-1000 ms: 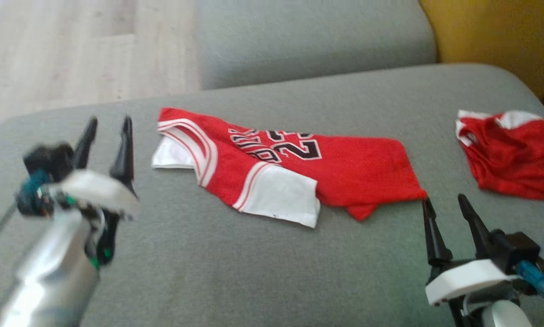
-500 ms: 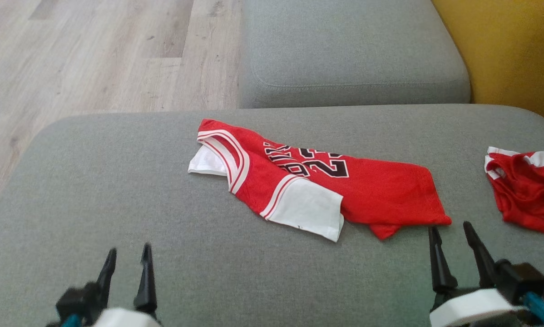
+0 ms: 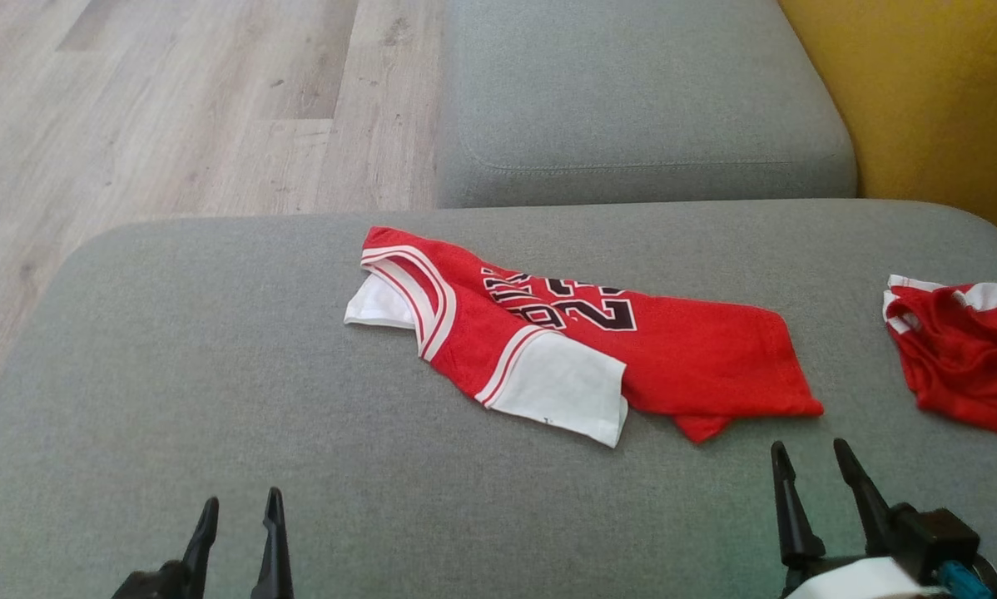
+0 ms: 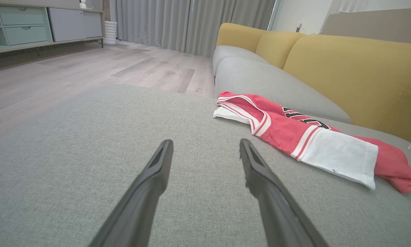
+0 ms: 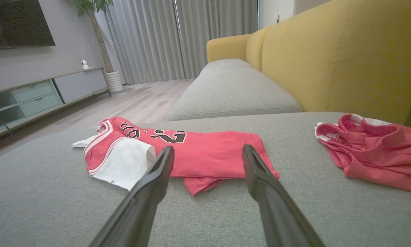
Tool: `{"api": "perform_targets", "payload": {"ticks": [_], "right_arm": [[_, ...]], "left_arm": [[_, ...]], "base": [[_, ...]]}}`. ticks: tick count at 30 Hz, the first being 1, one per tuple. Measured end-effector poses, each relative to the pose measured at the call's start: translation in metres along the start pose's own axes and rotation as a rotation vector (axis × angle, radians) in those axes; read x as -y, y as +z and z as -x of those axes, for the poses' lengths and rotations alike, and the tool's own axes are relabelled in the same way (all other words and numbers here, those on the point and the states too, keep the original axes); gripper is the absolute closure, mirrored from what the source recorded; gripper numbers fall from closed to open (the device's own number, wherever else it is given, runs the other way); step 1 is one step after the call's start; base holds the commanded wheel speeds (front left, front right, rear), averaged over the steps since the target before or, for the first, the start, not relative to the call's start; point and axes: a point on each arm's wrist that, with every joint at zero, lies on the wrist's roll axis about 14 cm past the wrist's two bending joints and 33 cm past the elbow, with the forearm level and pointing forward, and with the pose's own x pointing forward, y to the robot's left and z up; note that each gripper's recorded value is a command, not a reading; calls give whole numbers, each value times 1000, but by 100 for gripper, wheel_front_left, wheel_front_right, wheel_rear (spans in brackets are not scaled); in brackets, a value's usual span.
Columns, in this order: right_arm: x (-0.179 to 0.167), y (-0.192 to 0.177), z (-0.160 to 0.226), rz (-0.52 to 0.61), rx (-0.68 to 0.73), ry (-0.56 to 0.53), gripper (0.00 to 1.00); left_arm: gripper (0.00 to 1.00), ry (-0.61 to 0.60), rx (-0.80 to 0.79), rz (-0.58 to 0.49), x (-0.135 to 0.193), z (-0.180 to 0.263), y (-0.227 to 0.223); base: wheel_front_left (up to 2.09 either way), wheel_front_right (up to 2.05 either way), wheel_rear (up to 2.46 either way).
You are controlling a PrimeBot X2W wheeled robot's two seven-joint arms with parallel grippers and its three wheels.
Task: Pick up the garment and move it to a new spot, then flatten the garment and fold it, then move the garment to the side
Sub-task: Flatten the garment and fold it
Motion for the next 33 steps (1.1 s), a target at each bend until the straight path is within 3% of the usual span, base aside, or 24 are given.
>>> {"api": "perform_targets", "payload": {"ticks": [22, 33], "right_arm": [[7, -12, 1, 1, -41, -24, 0], [17, -1, -13, 28, -30, -50, 0]], "left_arm": [[0, -33, -52, -4, 10, -7, -11], [0, -313, -245, -10, 110, -49, -39]], "base": [[0, 0, 0], [0, 0, 0]]}}
